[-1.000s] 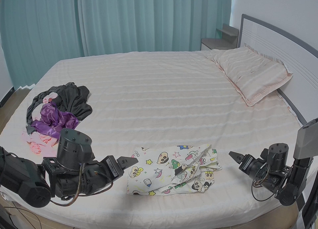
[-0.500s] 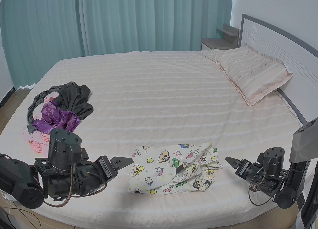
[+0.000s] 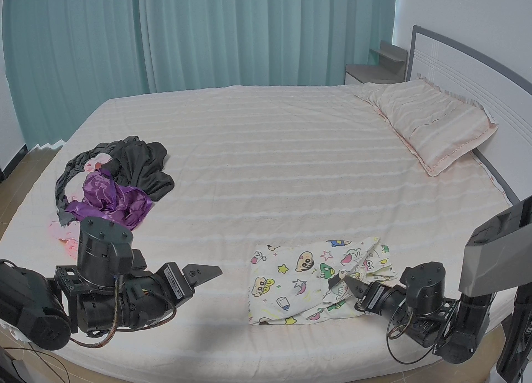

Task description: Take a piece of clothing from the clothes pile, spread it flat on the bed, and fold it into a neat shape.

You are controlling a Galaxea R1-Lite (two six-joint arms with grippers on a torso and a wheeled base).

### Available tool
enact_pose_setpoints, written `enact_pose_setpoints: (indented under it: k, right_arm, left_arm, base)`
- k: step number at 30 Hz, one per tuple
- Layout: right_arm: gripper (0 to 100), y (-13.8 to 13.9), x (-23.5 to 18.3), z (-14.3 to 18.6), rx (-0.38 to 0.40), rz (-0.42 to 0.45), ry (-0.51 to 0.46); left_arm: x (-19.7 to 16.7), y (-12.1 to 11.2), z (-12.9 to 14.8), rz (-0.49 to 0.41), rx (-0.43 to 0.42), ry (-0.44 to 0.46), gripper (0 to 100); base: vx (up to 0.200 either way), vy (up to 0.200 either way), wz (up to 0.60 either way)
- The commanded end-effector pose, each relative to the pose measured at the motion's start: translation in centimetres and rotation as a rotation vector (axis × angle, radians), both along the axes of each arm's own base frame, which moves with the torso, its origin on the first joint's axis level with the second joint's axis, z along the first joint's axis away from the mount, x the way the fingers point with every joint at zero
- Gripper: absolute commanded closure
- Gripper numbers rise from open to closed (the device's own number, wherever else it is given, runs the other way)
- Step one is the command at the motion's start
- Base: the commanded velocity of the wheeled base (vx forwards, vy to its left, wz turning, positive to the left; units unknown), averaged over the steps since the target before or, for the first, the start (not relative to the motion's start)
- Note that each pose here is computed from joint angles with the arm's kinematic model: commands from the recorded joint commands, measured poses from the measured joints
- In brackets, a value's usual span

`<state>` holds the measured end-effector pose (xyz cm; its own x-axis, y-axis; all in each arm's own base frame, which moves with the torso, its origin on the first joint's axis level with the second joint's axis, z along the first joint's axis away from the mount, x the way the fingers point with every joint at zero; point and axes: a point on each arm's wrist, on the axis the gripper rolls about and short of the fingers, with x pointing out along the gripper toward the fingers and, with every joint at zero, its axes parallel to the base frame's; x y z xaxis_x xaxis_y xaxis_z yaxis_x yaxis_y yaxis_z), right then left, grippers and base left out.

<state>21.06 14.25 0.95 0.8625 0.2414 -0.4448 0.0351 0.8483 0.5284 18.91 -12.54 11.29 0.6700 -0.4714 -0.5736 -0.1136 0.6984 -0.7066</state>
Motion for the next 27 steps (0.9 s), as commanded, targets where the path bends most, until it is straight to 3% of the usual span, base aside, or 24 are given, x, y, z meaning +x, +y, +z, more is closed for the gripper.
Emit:
enact_pose_setpoints:
  k: [1,14,27]
  right_arm:
    - [0,1.8,-0.5,-1.0,-0.028,0.049,0.014]
    - [0,2.1,0.2,-2.0,-0.056,0.033,0.054]
    - [0,0.1,1.7,-2.6,-0.094,-0.085,0.089]
  left_arm:
    - [-0.1,0.0,-0.2,-0.006,0.004,0.007,0]
    - [-0.1,-0.1,-0.2,-0.009,0.006,0.006,0]
    - [-0.1,-0.1,-0.3,-0.011,0.012,0.009,0]
  base:
    - [0.0,0.0,0.0]
    - [0.0,0.0,0.0]
    - [0.0,0.0,0.0]
